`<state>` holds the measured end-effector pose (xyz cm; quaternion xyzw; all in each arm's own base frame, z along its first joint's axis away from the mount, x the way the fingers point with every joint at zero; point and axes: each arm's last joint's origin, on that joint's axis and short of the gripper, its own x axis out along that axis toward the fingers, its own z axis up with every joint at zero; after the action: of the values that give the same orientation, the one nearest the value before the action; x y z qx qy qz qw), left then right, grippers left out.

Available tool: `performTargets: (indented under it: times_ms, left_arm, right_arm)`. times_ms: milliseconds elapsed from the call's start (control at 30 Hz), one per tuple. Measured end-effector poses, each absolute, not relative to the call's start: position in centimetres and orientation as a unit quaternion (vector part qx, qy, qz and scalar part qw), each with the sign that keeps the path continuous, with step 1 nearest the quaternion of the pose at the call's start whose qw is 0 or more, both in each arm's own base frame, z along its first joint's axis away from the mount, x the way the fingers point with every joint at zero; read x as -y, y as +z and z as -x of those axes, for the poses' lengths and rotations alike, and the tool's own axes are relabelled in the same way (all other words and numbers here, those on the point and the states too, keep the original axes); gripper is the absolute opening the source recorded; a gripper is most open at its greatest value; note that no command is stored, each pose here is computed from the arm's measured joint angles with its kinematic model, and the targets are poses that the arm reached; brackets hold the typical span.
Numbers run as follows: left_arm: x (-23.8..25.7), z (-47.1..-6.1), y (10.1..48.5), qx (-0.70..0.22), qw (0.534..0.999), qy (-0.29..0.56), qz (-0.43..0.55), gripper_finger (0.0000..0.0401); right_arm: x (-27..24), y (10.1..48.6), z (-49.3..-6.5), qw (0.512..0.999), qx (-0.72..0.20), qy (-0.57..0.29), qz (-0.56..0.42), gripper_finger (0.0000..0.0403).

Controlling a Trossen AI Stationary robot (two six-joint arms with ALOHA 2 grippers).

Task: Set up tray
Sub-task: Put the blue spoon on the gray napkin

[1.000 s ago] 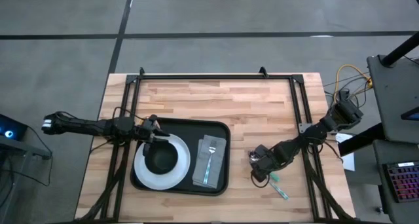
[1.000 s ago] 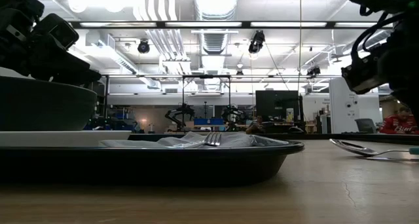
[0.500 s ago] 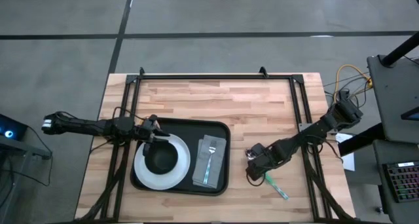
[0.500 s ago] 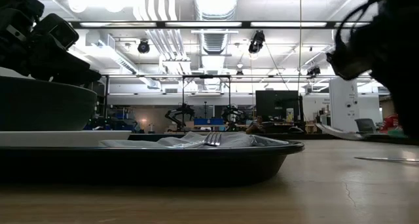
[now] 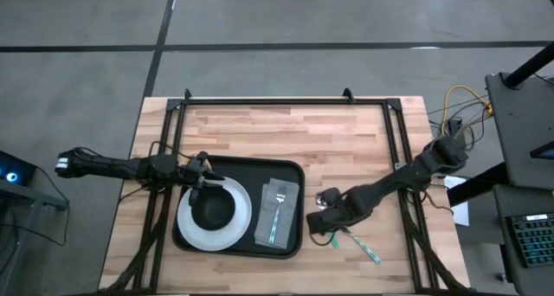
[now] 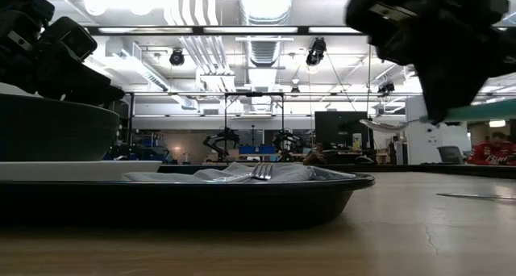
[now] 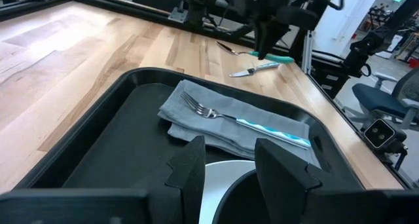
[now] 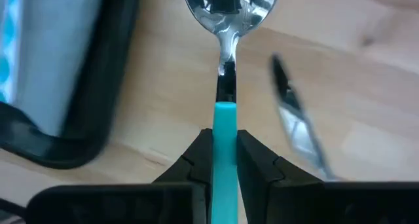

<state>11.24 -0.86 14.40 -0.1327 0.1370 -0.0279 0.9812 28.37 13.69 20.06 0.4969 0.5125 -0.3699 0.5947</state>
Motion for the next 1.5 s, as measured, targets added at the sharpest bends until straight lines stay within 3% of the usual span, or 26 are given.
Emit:
performTargets:
  times_ms: [667,1500]
  left_arm:
    - [0.9,-11.3,14.2,-0.147,0.98,-0.026,0.132,0.0115]
    - [0.9,-11.3,14.1,-0.15,0.979,-0.026,0.132,0.0115]
  right_arm:
    - [-15.3,18.5,-38.4,0.556,-0.442,-0.418,-0.567,0.0033]
    - [-12.9,18.3,-46.6,0.584,-0.313,-0.454,-0.596,0.0033]
